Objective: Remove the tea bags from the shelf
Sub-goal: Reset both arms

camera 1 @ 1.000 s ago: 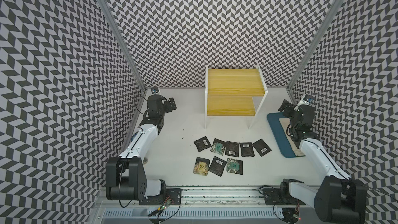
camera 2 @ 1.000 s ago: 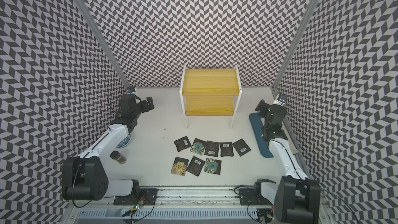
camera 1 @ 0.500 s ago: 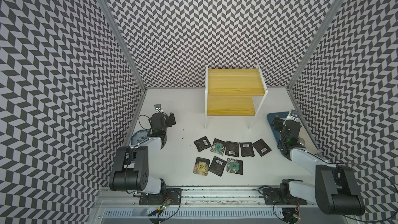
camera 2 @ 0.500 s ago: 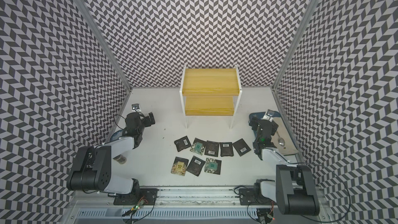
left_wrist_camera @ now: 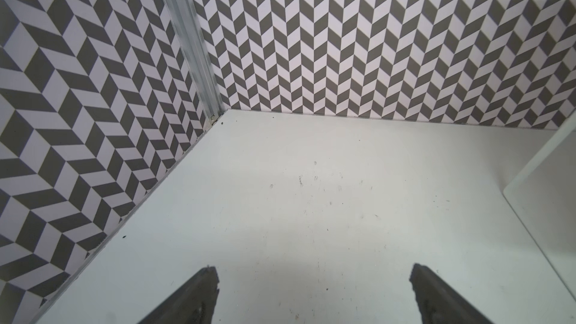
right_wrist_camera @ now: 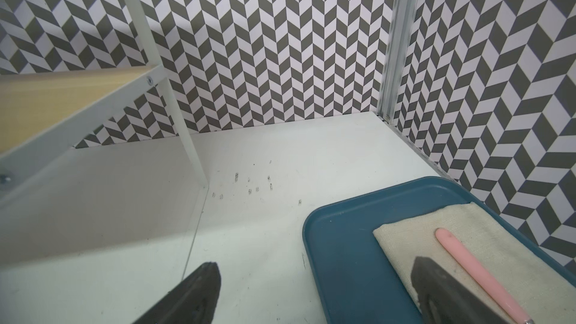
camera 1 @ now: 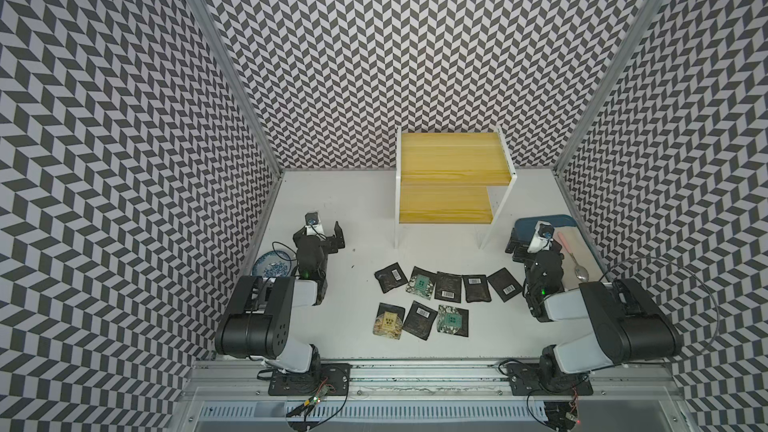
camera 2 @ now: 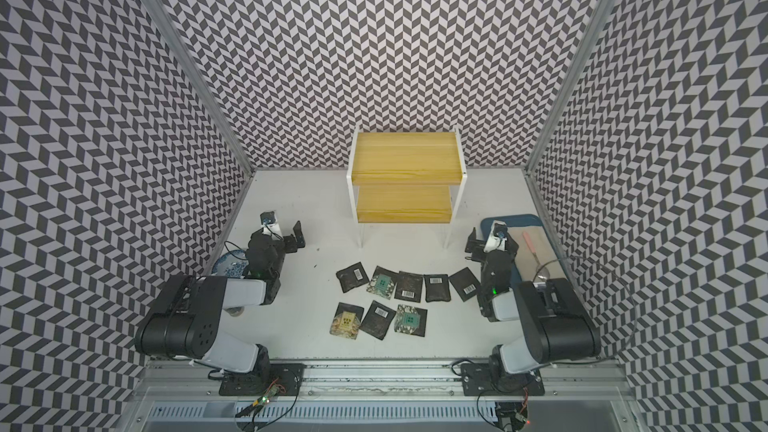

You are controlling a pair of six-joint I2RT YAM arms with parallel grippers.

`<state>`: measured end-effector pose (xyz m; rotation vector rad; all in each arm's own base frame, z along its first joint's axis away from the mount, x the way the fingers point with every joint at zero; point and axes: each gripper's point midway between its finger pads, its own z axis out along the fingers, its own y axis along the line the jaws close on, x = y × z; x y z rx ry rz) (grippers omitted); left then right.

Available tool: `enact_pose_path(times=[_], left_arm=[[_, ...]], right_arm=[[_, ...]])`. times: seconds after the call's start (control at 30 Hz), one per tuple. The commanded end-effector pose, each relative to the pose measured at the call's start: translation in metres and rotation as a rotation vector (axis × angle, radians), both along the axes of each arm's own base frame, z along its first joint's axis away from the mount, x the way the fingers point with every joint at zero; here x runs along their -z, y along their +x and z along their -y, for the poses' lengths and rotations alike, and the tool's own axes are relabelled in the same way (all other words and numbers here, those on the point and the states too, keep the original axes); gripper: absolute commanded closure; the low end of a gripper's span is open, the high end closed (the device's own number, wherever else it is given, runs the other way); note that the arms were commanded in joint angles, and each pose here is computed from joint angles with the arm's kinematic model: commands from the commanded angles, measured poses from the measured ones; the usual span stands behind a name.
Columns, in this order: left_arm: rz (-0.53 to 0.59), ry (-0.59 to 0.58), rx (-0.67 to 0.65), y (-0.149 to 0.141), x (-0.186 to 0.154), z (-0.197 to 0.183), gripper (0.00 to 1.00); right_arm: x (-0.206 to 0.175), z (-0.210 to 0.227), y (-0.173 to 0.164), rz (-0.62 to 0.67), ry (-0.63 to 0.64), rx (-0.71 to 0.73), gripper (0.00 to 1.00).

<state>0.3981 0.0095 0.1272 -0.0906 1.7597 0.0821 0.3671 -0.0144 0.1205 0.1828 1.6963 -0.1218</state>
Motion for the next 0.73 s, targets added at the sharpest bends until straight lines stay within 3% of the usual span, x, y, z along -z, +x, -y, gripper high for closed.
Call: enact_pose_path(times=[0.0, 0.7], left_arm=[[0.116, 0.011, 0.063, -0.008, -0.017, 0.007, 0.0], [0.127, 0.006, 0.059, -0.012, -0.017, 0.005, 0.0]], right_arm=[[-0.033, -0.004, 0.004, 0.15, -0.009, -0.013, 0.0], [-0.026, -0.001, 0.005, 0.113, 0.009, -0.017, 0.0]])
